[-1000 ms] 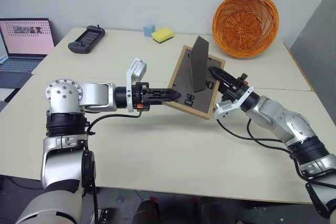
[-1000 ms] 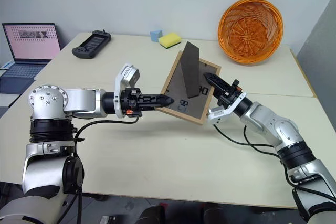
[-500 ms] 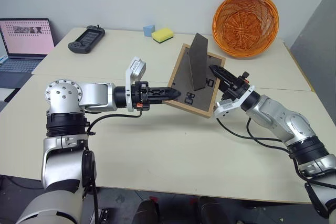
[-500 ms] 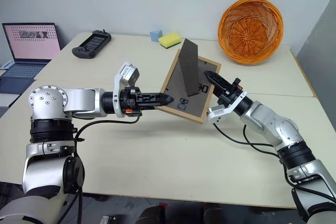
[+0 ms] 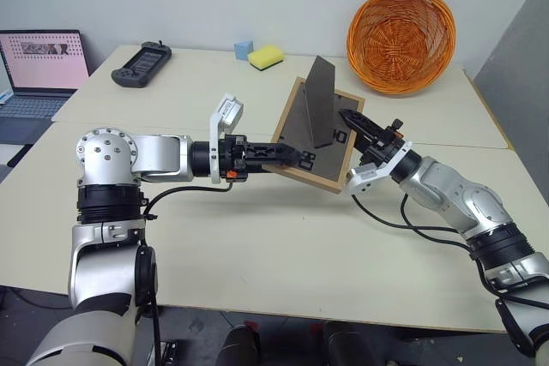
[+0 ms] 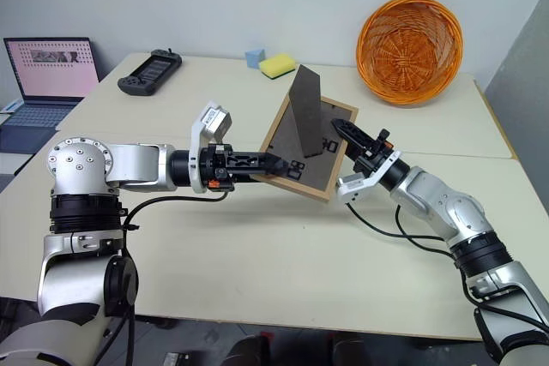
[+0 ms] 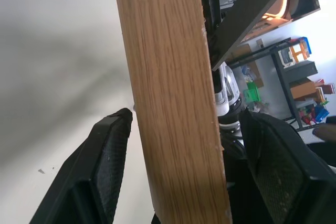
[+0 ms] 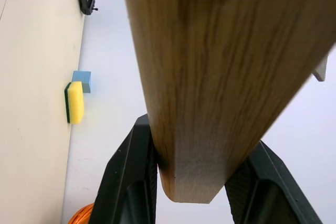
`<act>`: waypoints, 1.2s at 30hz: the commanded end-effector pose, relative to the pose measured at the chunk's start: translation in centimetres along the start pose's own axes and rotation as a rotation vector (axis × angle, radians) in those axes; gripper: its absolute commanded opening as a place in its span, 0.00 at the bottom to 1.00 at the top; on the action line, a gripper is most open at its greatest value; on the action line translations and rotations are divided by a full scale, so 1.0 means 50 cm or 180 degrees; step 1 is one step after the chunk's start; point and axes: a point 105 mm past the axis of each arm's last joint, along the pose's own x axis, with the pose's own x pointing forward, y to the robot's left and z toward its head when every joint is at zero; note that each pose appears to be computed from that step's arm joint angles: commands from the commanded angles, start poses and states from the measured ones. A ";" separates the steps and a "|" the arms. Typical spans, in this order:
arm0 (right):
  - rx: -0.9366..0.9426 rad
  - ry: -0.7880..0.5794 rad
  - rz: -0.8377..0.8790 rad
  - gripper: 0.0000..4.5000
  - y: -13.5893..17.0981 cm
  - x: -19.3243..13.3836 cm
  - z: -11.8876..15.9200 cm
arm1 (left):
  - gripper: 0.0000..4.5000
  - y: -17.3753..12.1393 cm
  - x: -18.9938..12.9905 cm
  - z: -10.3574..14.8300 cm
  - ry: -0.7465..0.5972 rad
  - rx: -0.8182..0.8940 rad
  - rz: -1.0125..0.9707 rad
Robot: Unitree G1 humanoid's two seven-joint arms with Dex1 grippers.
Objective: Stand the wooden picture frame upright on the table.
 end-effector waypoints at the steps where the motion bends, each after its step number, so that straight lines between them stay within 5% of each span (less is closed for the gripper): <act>1: -0.0044 0.0032 -0.0131 0.30 -0.023 0.000 -0.008 | 0.75 -0.026 -0.019 0.016 -0.0092 0.0337 0.0013; 10: 0.0080 0.0118 -0.0078 0.30 -0.018 -0.003 -0.029 | 0.75 -0.076 -0.095 0.026 -0.0366 0.1228 0.0005; 18: 0.1017 0.0430 -0.0030 0.30 -0.021 0.021 -0.072 | 0.75 -0.094 -0.118 0.022 -0.0717 0.2405 0.0278; 28: 0.3886 0.0621 0.0758 0.30 0.034 0.057 -0.044 | 0.75 -0.089 -0.106 0.005 -0.1156 0.2580 0.0428; 36: 0.4957 0.0528 0.1081 0.30 0.041 0.055 -0.011 | 0.75 -0.086 -0.098 0.005 -0.1239 0.2509 0.0410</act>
